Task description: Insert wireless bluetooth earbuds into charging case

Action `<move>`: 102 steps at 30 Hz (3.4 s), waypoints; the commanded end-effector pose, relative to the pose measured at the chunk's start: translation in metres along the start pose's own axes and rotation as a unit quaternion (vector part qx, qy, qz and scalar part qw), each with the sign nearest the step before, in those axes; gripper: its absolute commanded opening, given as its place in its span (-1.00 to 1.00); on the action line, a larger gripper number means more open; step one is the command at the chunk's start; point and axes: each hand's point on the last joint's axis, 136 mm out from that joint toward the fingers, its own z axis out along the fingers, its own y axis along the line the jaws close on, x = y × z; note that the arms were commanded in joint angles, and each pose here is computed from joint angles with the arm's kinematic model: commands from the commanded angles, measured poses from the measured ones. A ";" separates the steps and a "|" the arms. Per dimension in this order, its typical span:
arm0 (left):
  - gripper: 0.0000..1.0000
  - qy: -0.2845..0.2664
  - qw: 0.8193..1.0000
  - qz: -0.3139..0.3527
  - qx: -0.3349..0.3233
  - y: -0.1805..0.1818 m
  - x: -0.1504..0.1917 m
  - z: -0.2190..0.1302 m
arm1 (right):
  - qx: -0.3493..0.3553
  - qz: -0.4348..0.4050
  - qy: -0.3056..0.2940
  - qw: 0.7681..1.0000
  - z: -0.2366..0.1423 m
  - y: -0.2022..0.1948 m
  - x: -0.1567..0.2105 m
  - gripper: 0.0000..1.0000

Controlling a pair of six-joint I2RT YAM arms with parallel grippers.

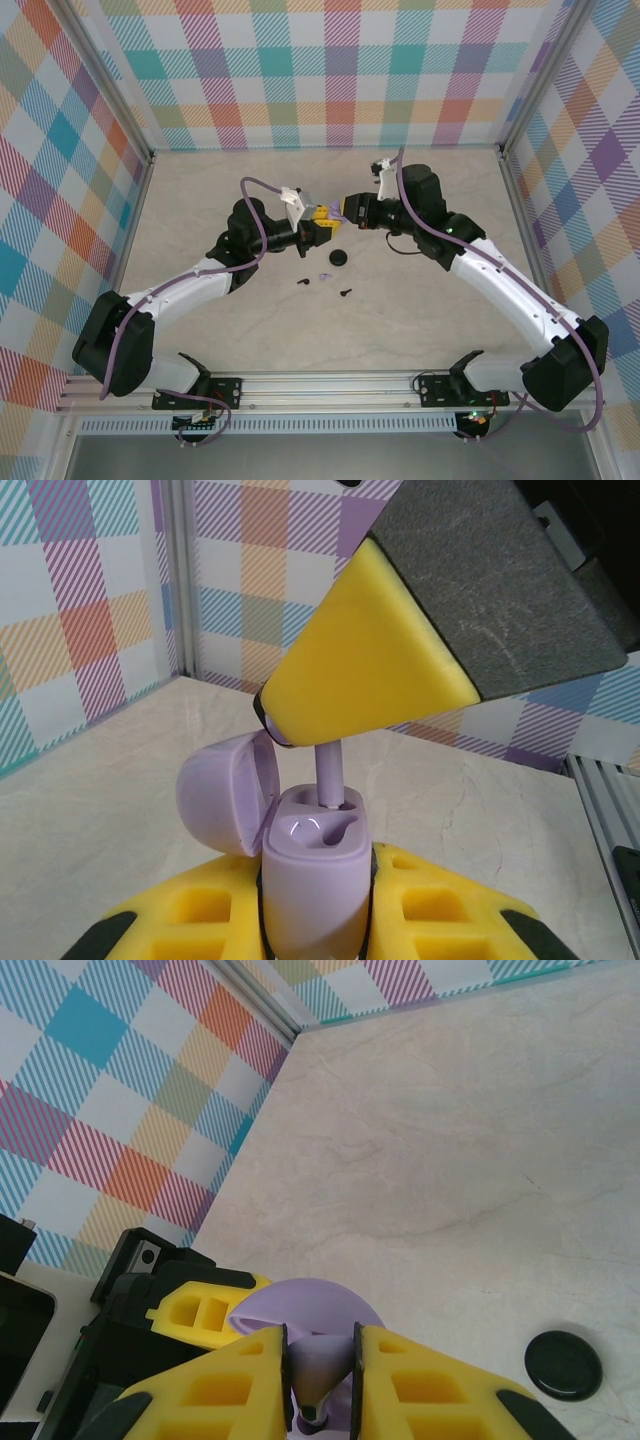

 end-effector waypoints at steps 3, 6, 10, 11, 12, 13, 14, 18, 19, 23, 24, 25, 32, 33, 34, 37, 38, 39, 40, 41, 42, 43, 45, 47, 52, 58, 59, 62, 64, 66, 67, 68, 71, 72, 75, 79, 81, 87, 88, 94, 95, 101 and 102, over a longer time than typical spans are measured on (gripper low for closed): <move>-0.90 -0.047 0.998 0.033 0.020 -0.015 -0.038 -0.004 | -0.001 -0.005 0.012 1.000 0.009 -0.001 0.008 -0.58; -0.90 -0.047 0.998 0.032 0.017 -0.014 -0.038 -0.003 | -0.002 -0.005 0.015 1.000 0.009 0.000 0.010 -0.58; -0.92 -0.049 0.998 0.031 0.011 -0.011 -0.039 -0.003 | 0.001 -0.006 0.022 1.000 0.011 -0.001 0.013 -0.57; -0.92 -0.049 0.998 0.030 0.009 -0.011 -0.039 -0.003 | 0.001 -0.006 0.022 1.000 0.011 -0.001 0.013 -0.57; -0.92 -0.050 0.998 0.030 0.008 -0.010 -0.040 -0.003 | 0.002 -0.006 0.024 1.000 0.012 -0.002 0.014 -0.57; -0.92 -0.050 0.998 0.030 0.009 -0.010 -0.040 -0.003 | 0.002 -0.006 0.025 1.000 0.012 -0.002 0.014 -0.56; -0.92 -0.049 0.998 0.030 0.008 -0.010 -0.039 -0.003 | 0.002 -0.006 0.026 1.000 0.012 -0.002 0.015 -0.56; -0.92 -0.048 0.998 0.028 0.011 -0.011 -0.039 -0.002 | 0.005 -0.007 0.027 1.000 0.013 -0.002 0.015 -0.56; -0.92 -0.048 0.998 0.028 0.012 -0.011 -0.039 -0.002 | 0.006 -0.007 0.028 1.000 0.014 -0.003 0.016 -0.56; -0.92 -0.048 0.998 0.027 0.012 -0.011 -0.040 -0.002 | 0.005 -0.008 0.036 0.999 0.016 -0.002 0.018 -0.55; -0.92 -0.047 0.998 0.026 0.012 -0.011 -0.039 -0.002 | 0.006 -0.009 0.039 0.999 0.017 -0.001 0.018 -0.52; -0.92 -0.047 0.998 0.027 0.012 -0.010 -0.040 -0.002 | 0.007 -0.008 0.040 0.999 0.017 -0.001 0.019 -0.49; -0.92 -0.042 0.999 0.025 0.003 -0.008 -0.037 -0.002 | 0.010 -0.012 0.029 0.999 0.010 0.001 0.014 -0.04; -0.92 -0.041 0.999 0.024 0.002 -0.007 -0.035 -0.002 | 0.011 -0.013 0.026 1.000 0.008 0.002 0.012 0.02; -0.92 -0.040 0.999 0.024 0.000 -0.006 -0.035 -0.002 | 0.011 -0.015 0.023 1.000 0.006 0.002 0.011 0.06; -0.93 -0.031 0.999 0.013 -0.022 0.003 -0.031 0.000 | 0.023 -0.021 0.008 0.999 -0.003 0.001 0.006 0.21; -0.93 -0.029 0.999 0.007 -0.029 0.008 -0.029 0.000 | 0.030 -0.024 0.002 0.999 -0.007 0.000 0.005 0.24; -0.93 -0.028 0.999 0.000 -0.031 0.011 -0.027 0.000 | 0.038 -0.027 -0.005 0.999 -0.011 -0.002 0.003 0.26; -0.93 -0.029 0.999 -0.004 -0.030 0.013 -0.028 0.000 | 0.046 -0.029 -0.011 0.998 -0.015 -0.004 0.001 0.28; -0.93 -0.029 0.999 -0.009 -0.031 0.015 -0.027 0.000 | 0.056 -0.032 -0.017 0.998 -0.019 -0.007 0.000 0.30; -0.93 -0.031 0.999 -0.012 -0.033 0.016 -0.027 -0.001 | 0.066 -0.035 -0.022 0.997 -0.024 -0.009 -0.001 0.31; -0.93 -0.032 0.999 -0.013 -0.033 0.018 -0.027 -0.002 | 0.076 -0.037 -0.025 0.996 -0.027 -0.012 -0.001 0.32; -0.93 -0.033 0.999 -0.016 -0.037 0.021 -0.029 -0.004 | 0.102 -0.042 -0.027 0.994 -0.033 -0.021 0.000 0.34; -0.93 -0.036 0.998 -0.020 -0.042 0.025 -0.031 -0.008 | 0.128 -0.050 -0.021 0.990 -0.038 -0.031 0.004 0.35; -0.93 -0.038 0.997 -0.032 -0.055 0.036 -0.035 -0.019 | 0.162 -0.056 0.025 0.985 -0.034 -0.054 0.028 0.37; -0.94 -0.060 0.994 -0.053 -0.070 0.051 -0.046 -0.035 | 0.128 -0.053 0.127 0.982 -0.004 -0.061 0.073 0.30; -0.93 -0.061 0.994 -0.056 -0.072 0.051 -0.047 -0.037 | 0.122 -0.051 0.147 0.980 0.002 -0.063 0.081 0.26; -0.94 -0.065 0.993 -0.061 -0.082 0.052 -0.048 -0.043 | 0.112 -0.037 0.197 0.973 0.020 -0.070 0.103 0.21; -0.93 -0.066 0.991 -0.065 -0.095 0.052 -0.047 -0.050 | 0.113 -0.034 0.221 0.968 0.030 -0.076 0.115 0.15; -0.94 -0.064 0.990 -0.069 -0.109 0.052 -0.045 -0.056 | 0.117 -0.037 0.242 0.963 0.038 -0.083 0.126 0.11; -0.93 -0.063 0.989 -0.071 -0.111 0.050 -0.045 -0.058 | 0.114 -0.039 0.251 0.960 0.041 -0.085 0.131 0.10; -0.94 -0.062 0.989 -0.072 -0.111 0.047 -0.045 -0.061 | 0.111 -0.042 0.263 0.957 0.045 -0.086 0.136 0.09; -0.94 -0.057 0.988 -0.076 -0.120 0.041 -0.046 -0.071 | 0.093 -0.054 0.298 0.948 0.054 -0.088 0.151 0.01; -0.94 -0.053 0.988 -0.076 -0.125 0.039 -0.045 -0.074 | 0.086 -0.061 0.308 0.946 0.057 -0.088 0.156 -0.02; -0.93 -0.045 0.986 -0.079 -0.136 0.035 -0.045 -0.083 | 0.078 -0.088 0.338 0.934 0.065 -0.092 0.171 -0.09; -0.92 -0.053 0.986 -0.076 -0.136 0.025 -0.049 -0.093 | 0.069 -0.113 0.358 0.924 0.075 -0.094 0.181 -0.17; -0.93 -0.053 0.986 -0.075 -0.141 0.023 -0.051 -0.096 | 0.066 -0.120 0.366 0.921 0.081 -0.095 0.184 -0.18; -0.92 -0.055 0.986 -0.075 -0.139 0.021 -0.051 -0.098 | 0.060 -0.149 0.379 0.911 0.100 -0.099 0.189 -0.20; -0.93 -0.056 0.986 -0.075 -0.139 0.021 -0.051 -0.098 | 0.063 -0.152 0.382 0.909 0.102 -0.101 0.189 -0.21; -0.93 -0.055 0.986 -0.075 -0.141 0.021 -0.052 -0.098 | 0.059 -0.171 0.398 0.900 0.118 -0.107 0.192 -0.23; -0.92 -0.055 0.986 -0.075 -0.140 0.021 -0.052 -0.098 | 0.057 -0.173 0.400 0.898 0.119 -0.107 0.193 -0.23; -0.93 -0.057 0.986 -0.075 -0.140 0.020 -0.053 -0.098 | 0.064 -0.177 0.418 0.889 0.128 -0.116 0.199 -0.21; -0.92 -0.056 0.986 -0.077 -0.140 0.020 -0.052 -0.098 | 0.065 -0.178 0.422 0.887 0.129 -0.117 0.200 -0.20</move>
